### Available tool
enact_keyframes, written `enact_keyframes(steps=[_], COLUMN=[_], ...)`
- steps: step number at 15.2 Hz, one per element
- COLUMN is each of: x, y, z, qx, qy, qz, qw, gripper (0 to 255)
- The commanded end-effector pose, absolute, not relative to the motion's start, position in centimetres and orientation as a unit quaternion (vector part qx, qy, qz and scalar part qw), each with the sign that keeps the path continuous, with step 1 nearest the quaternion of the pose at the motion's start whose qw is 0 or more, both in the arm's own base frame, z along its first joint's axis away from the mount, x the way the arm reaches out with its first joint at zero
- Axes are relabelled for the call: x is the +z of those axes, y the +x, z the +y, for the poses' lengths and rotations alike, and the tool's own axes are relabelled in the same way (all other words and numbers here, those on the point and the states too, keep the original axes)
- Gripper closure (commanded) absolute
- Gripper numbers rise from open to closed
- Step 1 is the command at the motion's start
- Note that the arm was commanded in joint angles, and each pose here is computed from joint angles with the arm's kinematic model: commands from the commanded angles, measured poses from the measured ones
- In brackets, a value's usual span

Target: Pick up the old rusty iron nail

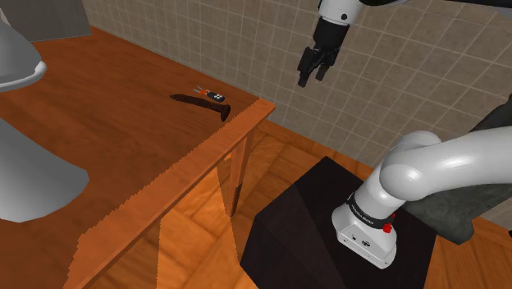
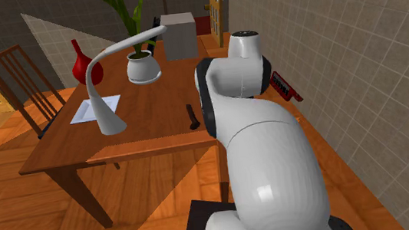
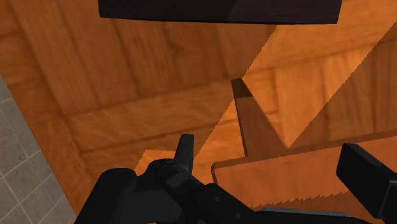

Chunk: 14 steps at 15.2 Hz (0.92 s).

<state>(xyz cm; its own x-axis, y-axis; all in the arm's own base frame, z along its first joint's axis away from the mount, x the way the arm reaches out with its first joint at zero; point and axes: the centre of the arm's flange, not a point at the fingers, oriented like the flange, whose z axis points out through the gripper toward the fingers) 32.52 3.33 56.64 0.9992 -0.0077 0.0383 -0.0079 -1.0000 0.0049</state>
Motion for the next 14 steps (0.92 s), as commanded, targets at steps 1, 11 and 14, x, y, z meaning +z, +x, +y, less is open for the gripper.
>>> enact_keyframes(steps=[1,11,14], x=[56.6,53.4,52.5], y=[32.5,41.7,44.3], z=[3.3,11.4,14.0], qx=[0.019,0.036,0.041], qy=[1.000,0.997,0.995], qz=[-0.004,0.067,0.088], qw=[0.003,-0.003,-0.005], gripper=[0,0,0])
